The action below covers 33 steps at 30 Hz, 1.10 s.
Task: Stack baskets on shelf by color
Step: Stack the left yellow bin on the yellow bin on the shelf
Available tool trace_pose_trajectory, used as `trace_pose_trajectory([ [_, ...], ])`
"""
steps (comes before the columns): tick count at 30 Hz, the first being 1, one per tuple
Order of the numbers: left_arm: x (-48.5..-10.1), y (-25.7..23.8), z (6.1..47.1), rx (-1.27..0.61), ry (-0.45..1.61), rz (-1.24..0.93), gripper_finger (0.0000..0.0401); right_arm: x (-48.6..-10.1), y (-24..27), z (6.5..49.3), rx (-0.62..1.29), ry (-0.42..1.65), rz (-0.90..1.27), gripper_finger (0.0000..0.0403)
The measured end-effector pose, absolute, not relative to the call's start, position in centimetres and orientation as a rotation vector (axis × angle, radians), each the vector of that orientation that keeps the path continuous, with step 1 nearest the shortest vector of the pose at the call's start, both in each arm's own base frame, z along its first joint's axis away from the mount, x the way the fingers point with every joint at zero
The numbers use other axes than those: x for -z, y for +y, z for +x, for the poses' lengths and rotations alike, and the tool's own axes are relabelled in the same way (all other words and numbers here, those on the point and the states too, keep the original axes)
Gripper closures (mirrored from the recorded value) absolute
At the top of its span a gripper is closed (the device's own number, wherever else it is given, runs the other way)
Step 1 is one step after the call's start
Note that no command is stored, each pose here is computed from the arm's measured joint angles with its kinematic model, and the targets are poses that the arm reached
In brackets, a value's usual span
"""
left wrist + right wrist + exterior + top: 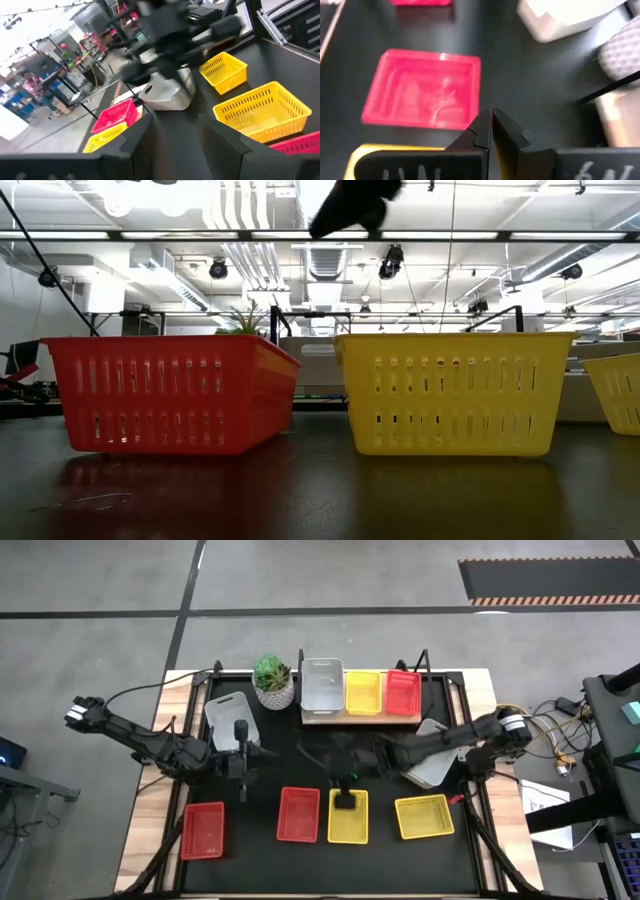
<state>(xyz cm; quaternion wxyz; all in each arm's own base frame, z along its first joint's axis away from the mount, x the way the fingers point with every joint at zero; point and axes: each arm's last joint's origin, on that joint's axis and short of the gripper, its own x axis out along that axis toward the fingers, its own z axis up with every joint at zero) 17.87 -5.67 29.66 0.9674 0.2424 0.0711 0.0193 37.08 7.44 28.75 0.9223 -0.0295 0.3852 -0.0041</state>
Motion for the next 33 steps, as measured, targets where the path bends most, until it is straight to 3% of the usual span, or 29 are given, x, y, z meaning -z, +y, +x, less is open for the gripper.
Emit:
trace_pose_trajectory([
  [8,-29.7,-5.8,18.0,-0.031,0.124,0.317,0.026,-24.0,12.0,32.5,-0.074,0.916,-0.085,0.0394],
  [17,-29.1,-7.1,20.1,0.101,0.073,0.239,0.026,-20.8,13.5,31.1,-0.099,0.887,-0.078,0.0394],
  [33,-27.5,-8.1,22.7,0.123,0.131,0.236,0.026,-24.3,18.6,31.2,-0.19,0.809,0.004,0.0394],
])
